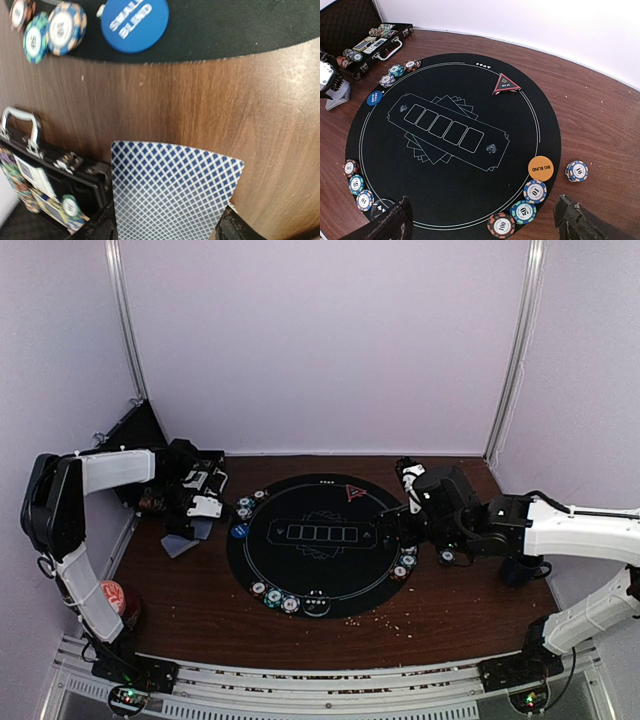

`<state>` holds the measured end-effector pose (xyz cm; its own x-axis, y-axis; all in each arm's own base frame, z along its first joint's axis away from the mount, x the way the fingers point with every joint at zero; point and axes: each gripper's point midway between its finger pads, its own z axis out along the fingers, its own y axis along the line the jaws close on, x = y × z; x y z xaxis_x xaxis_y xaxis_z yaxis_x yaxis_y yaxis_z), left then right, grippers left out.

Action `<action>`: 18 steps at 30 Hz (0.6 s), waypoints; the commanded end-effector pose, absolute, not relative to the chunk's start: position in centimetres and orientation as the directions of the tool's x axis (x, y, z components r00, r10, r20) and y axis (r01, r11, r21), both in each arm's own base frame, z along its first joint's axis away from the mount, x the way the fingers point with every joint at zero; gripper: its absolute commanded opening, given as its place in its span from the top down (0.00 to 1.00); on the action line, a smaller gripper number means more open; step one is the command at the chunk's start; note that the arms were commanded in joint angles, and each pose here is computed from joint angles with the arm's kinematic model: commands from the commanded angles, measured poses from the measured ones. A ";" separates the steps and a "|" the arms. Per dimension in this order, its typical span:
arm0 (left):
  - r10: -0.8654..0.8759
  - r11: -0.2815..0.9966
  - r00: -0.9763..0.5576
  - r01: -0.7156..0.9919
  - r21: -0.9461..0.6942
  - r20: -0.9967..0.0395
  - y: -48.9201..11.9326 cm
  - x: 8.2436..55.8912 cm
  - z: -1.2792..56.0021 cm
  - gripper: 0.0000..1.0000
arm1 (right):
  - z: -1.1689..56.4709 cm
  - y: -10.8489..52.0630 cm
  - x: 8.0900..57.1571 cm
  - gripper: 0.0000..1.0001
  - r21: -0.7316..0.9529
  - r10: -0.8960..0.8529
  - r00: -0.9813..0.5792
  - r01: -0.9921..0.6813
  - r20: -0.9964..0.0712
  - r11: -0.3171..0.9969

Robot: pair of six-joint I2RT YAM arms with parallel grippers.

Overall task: Distribute texas hold em gaming equipment
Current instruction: Place the poker card in the face-down deck piles.

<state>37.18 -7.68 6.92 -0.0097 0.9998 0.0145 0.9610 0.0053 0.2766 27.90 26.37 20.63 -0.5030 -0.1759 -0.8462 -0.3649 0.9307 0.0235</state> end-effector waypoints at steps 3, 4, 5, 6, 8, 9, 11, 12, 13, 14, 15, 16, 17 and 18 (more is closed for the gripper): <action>0.976 0.210 -0.192 0.954 0.216 -0.102 -6.7 36.6 7.1 0.33 | 21.1 26.9 27.5 0.00 0.030 -0.181 -0.491 -0.391 -0.852 0.920; 0.970 0.232 -0.211 0.949 0.212 -0.118 -6.6 36.7 7.2 0.33 | 21.2 27.0 27.4 0.00 0.033 -0.180 -0.490 -0.395 -0.853 0.918; 0.964 0.256 -0.233 0.944 0.209 -0.131 -6.5 36.8 7.2 0.33 | 21.2 27.1 27.4 0.00 0.035 -0.181 -0.490 -0.398 -0.853 0.917; 0.956 0.283 -0.258 0.937 0.205 -0.141 -6.3 37.0 7.2 0.33 | 21.2 27.2 27.4 0.00 0.036 -0.180 -0.490 -0.400 -0.853 0.916; 0.943 0.324 -0.299 0.926 0.191 -0.149 -5.9 37.1 6.9 0.33 | 21.2 27.3 27.2 0.00 0.034 -0.184 -0.490 -0.404 -0.852 0.914; 0.937 0.341 -0.318 0.921 0.186 -0.144 -5.7 37.1 6.7 0.33 | 21.2 27.3 27.2 0.00 0.036 -0.183 -0.489 -0.405 -0.853 0.914; 0.924 0.376 -0.355 0.910 0.174 -0.141 -5.3 37.1 6.3 0.34 | 21.3 27.4 27.0 0.00 0.037 -0.184 -0.487 -0.410 -0.854 0.912; 0.918 0.390 -0.370 0.906 0.166 -0.139 -5.1 37.1 6.0 0.34 | 21.4 27.4 27.0 0.00 0.038 -0.183 -0.485 -0.411 -0.855 0.911; 0.911 0.408 -0.388 0.899 0.160 -0.142 -5.0 37.1 5.9 0.34 | 21.4 27.4 26.9 0.00 0.038 -0.185 -0.485 -0.413 -0.854 0.910; 0.905 0.420 -0.401 0.894 0.153 -0.142 -4.9 37.1 5.7 0.34 | 21.4 27.4 26.9 0.00 0.039 -0.184 -0.484 -0.413 -0.855 0.910; 0.899 0.434 -0.415 0.889 0.147 -0.141 -4.8 37.0 5.5 0.33 | 21.4 27.5 26.8 0.00 0.039 -0.185 -0.484 -0.417 -0.855 0.908; 0.892 0.447 -0.428 0.883 0.142 -0.143 -4.7 37.0 5.4 0.33 | 21.4 27.6 26.8 0.00 0.040 -0.187 -0.485 -0.419 -0.854 0.907; 0.887 0.456 -0.438 0.879 0.139 -0.143 -4.5 37.0 5.3 0.33 | 21.4 27.6 26.7 0.00 0.040 -0.188 -0.484 -0.421 -0.854 0.906; 0.881 0.468 -0.450 0.873 0.140 -0.146 -4.4 37.0 5.3 0.33 | 21.4 27.7 26.7 0.00 0.040 -0.188 -0.483 -0.423 -0.855 0.905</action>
